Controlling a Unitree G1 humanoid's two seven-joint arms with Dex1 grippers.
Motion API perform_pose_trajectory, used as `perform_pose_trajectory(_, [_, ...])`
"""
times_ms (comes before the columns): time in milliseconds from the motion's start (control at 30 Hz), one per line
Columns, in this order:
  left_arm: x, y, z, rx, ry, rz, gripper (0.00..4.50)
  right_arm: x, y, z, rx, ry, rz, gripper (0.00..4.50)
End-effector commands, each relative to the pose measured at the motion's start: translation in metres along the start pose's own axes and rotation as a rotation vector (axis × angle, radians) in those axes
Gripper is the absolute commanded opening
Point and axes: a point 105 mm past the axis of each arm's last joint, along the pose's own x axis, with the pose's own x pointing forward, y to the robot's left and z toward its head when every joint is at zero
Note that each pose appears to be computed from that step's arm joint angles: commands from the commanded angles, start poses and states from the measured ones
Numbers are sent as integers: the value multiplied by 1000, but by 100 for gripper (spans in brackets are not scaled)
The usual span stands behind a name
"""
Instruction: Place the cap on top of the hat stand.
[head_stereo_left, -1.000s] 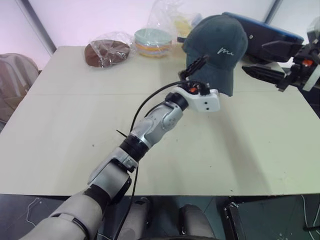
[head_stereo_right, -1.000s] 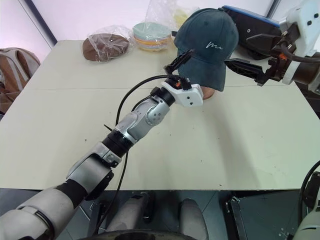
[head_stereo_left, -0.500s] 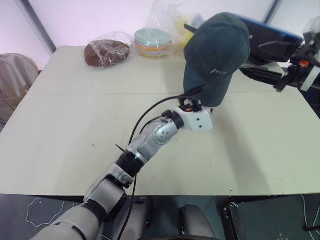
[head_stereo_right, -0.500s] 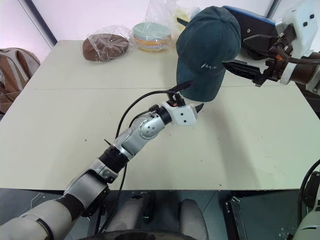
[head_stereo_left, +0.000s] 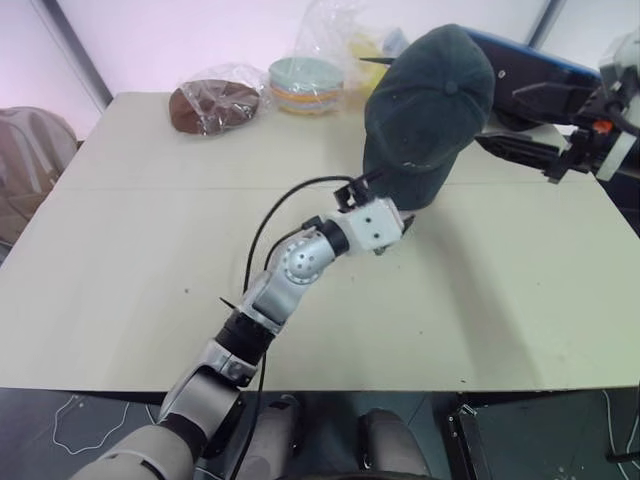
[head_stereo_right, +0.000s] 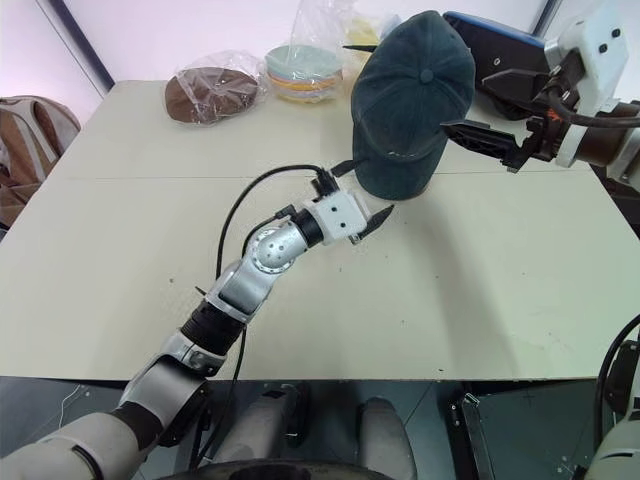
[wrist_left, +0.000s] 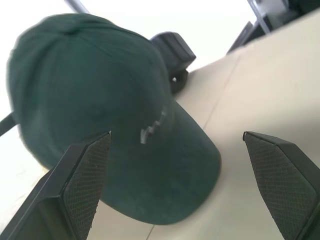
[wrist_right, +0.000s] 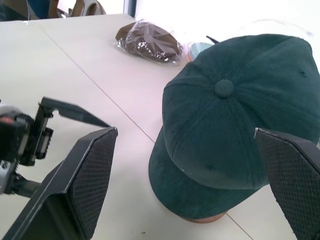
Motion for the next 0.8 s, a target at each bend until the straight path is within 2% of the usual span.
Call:
perform_pose_trajectory(33, [-18, 45, 13, -58, -37, 59, 443, -5, -3, 16, -54, -37, -14, 450])
perform_pose_trajectory(100, [-35, 66, 18, -113, -48, 20, 443, -6, -2, 15, -59, -29, -4, 450])
perform_pose_trajectory(233, [-69, 82, 32, -288, -67, -167, 443, -9, 2, 11, -89, 1, 25, 450])
perform_pose_trajectory(467, [-111, 136, 50, -436, -18, -242, 443, -15, 4, 4, -139, 55, 62, 450])
perform_pose_trajectory(567, [-120, 145, 53, -430, 5, -263, 443, -18, 3, 3, -161, 74, 65, 450])
perform_pose_trajectory(800, [-128, 146, 58, -451, 15, -320, 443, -22, 3, 6, -165, 73, 72, 450])
